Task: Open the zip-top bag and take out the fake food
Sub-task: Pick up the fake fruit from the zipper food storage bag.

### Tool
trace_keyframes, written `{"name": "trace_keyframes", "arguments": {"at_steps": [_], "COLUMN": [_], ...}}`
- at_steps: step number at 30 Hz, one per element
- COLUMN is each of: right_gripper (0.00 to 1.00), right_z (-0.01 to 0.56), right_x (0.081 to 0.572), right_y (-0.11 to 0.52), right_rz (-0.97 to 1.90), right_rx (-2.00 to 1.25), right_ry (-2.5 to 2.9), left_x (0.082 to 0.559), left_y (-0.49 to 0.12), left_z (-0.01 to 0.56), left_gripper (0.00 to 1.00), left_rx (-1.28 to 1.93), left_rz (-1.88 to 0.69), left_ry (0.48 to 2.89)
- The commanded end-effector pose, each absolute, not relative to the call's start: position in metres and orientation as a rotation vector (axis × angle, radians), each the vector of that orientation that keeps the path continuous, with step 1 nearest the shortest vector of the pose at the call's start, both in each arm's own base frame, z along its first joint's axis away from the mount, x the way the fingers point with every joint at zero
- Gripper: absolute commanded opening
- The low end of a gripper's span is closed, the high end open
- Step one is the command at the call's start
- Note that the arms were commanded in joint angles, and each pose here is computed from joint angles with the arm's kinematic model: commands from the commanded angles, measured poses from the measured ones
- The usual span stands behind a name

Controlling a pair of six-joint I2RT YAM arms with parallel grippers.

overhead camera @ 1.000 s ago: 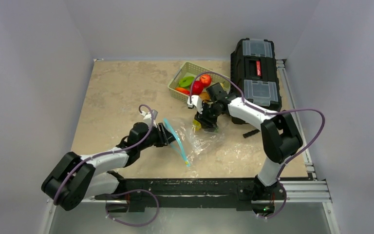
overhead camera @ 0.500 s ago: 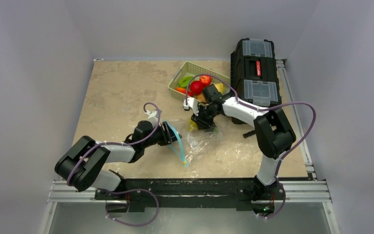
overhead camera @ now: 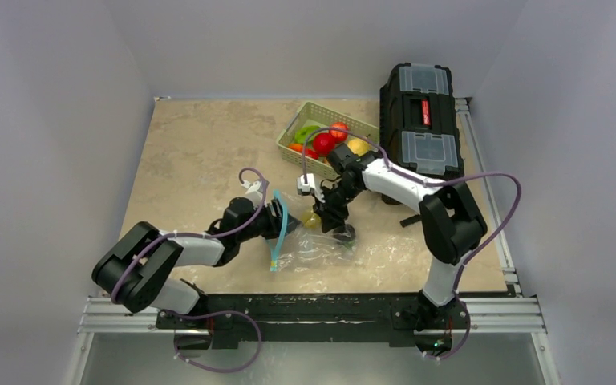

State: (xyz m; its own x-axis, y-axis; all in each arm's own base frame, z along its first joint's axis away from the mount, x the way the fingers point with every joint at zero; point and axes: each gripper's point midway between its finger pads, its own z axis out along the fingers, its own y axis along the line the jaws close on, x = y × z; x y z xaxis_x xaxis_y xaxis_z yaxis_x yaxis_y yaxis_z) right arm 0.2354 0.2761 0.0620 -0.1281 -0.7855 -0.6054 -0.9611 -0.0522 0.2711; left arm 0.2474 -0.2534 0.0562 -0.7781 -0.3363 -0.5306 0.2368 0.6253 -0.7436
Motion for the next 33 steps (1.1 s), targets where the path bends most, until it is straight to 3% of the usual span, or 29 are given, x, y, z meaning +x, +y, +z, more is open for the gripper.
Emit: {"name": "trace_keyframes", "arguments": {"at_steps": [1,5,10,14,22,27,33], "right_gripper": [0.36,0.46,0.66,0.68,0.64,0.49,0.38], "right_z": [0.116,0.122,0.11,0.091,0.059,0.041,0.042], "right_x": [0.237,0.254,0.281,0.292,0.29,0.282,0.275], "right_y": [0.274,0.268,0.262,0.262,0.275,0.279,0.283], "right_rz": [0.93,0.773,0.577,0.523,0.476,0.491,0.551], "right_rx": [-1.913,-1.922,-1.975,-2.032,-2.087,-2.117,-2.104], "right_ry": [1.742,1.701,1.645,1.607,1.566,1.62,1.625], "left_x": [0.253,0.25,0.246,0.244,0.247,0.247,0.247], "left_y": [-0.254,-0.258,-0.266,-0.269,-0.275,-0.278,-0.279], "left_z": [0.072,0.078,0.082,0.08,0.079,0.075,0.074], "left_gripper": [0.56,0.56,0.56,0.57,0.57,0.57,0.58], "left_rx": [-0.008,0.036,0.131,0.176,0.157,0.125,0.1], "left_rz": [-1.117,-1.15,-1.188,-1.195,-1.234,-1.271,-1.295], "left_ry": [2.112,2.08,2.06,2.057,2.058,2.062,2.059]}}
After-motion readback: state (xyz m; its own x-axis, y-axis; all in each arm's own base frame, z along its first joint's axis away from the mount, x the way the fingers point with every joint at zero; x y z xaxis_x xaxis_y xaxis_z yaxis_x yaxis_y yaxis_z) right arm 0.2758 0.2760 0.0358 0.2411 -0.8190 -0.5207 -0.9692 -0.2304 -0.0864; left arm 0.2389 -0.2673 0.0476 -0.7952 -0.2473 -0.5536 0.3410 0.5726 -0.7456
